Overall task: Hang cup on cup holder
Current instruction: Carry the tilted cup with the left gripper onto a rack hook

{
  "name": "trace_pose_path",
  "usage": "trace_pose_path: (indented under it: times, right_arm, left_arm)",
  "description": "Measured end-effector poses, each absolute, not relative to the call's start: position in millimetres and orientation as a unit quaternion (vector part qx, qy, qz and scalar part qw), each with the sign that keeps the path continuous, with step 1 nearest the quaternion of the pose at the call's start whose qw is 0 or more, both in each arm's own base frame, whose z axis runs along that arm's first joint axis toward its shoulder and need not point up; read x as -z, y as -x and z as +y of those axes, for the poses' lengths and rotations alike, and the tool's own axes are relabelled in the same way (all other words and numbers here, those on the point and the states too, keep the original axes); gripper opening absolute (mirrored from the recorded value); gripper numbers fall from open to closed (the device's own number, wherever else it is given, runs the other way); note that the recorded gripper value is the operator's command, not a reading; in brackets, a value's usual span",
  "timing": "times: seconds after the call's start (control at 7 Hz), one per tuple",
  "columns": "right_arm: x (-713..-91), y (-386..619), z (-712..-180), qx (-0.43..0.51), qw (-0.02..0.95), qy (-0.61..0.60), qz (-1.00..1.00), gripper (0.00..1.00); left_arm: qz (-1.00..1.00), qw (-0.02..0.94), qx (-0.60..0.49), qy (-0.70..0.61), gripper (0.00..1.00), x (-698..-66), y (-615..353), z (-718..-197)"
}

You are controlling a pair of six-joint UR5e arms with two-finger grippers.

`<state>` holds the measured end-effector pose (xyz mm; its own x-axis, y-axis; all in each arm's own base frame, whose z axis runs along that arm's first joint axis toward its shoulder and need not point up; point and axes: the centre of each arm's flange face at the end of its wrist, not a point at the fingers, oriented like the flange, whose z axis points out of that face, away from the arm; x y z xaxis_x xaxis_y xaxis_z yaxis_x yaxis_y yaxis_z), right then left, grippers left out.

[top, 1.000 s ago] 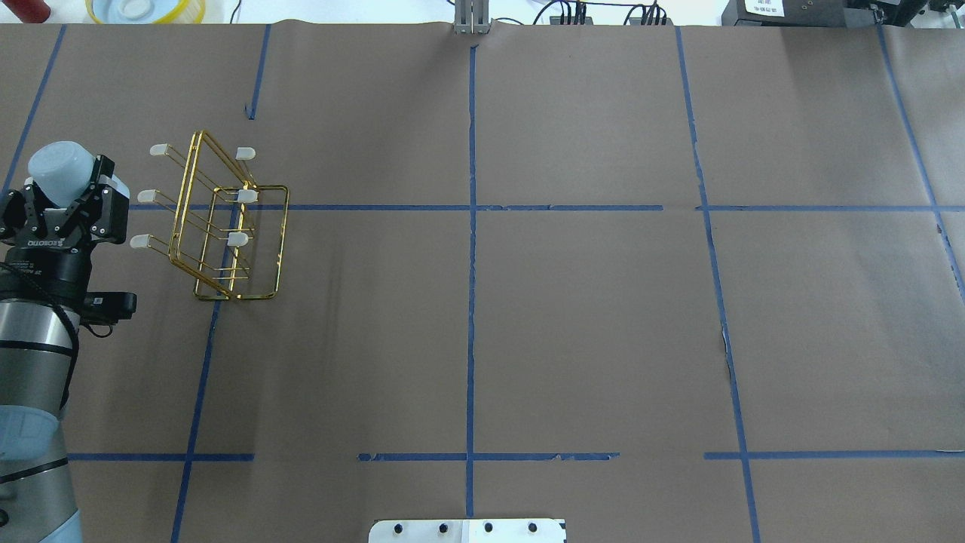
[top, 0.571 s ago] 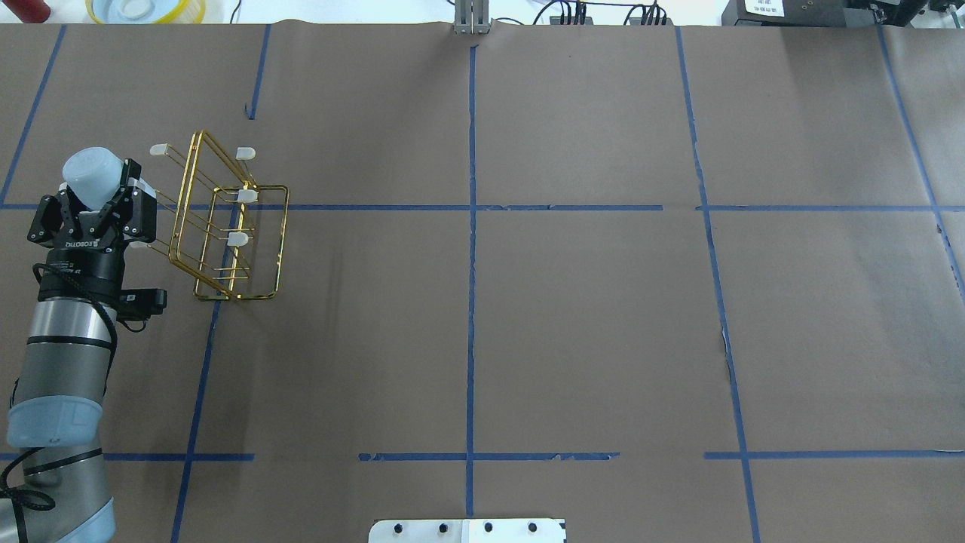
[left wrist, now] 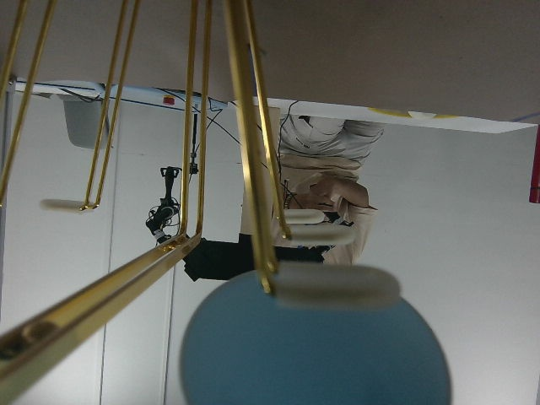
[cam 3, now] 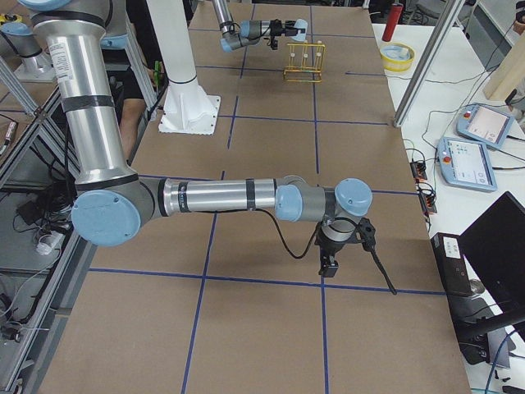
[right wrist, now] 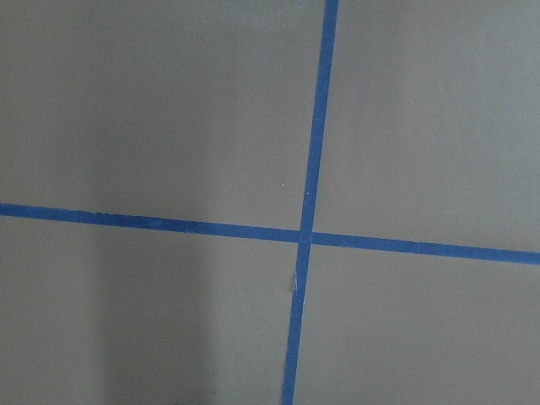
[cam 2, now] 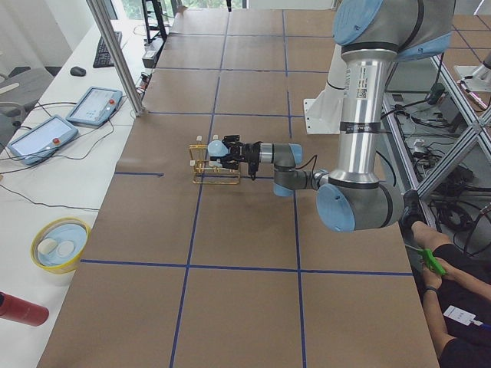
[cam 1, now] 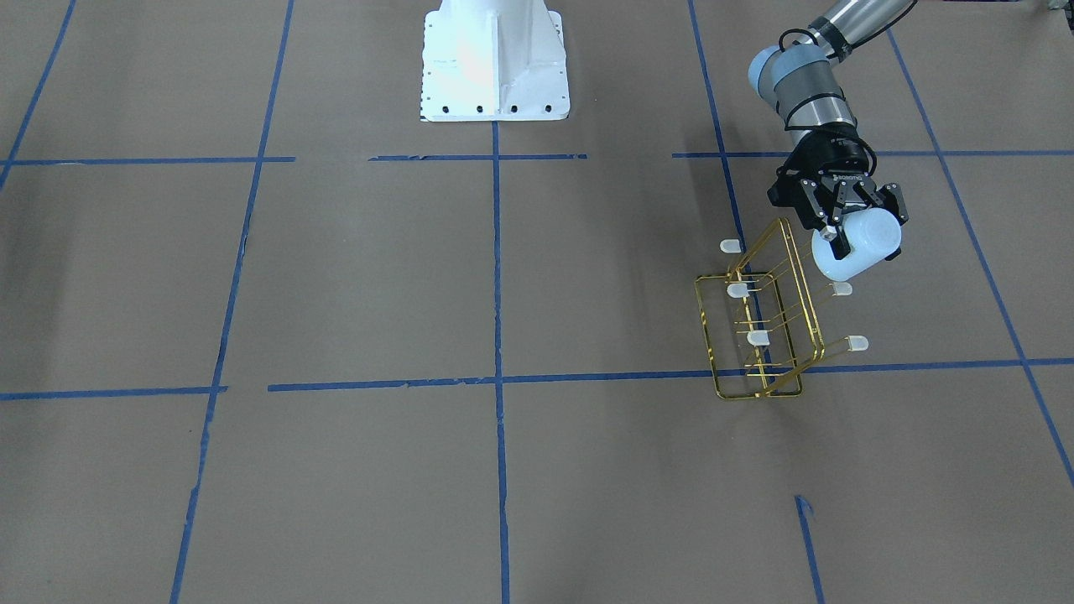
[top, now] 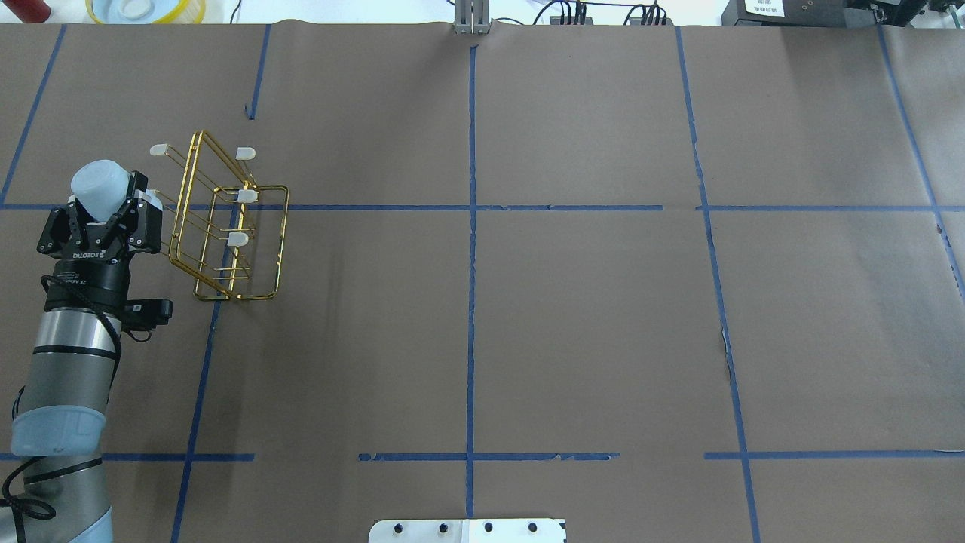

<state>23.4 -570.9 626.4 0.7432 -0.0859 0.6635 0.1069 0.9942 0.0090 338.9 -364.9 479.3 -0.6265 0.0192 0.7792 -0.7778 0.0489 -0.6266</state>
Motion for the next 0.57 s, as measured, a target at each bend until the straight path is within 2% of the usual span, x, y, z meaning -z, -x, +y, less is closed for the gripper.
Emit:
trace_pose_path:
  times: [0.14,0.29,0.57]
  right_arm:
    - [-626.4,-23.5,-570.9,0.052,0.933,0.015,-0.355,1.0]
    - [-626.5,-23.6,-570.9,0.051,0.933,0.015,-0.355,1.0]
    - [-626.4,-23.3,-570.9,0.052,0.933,0.015,-0.355,1.0]
  left_arm:
    - [-0.649,0.317,-0.626,-0.294,0.0,-480.2,-341.6,-361.4]
    - [-0.648,0.314,-0.628,-0.296,0.11,-480.9,-344.2,-358.3]
    - [-0.647,0.31,-0.63,-0.296,1.0,-483.0,-346.0,-355.2]
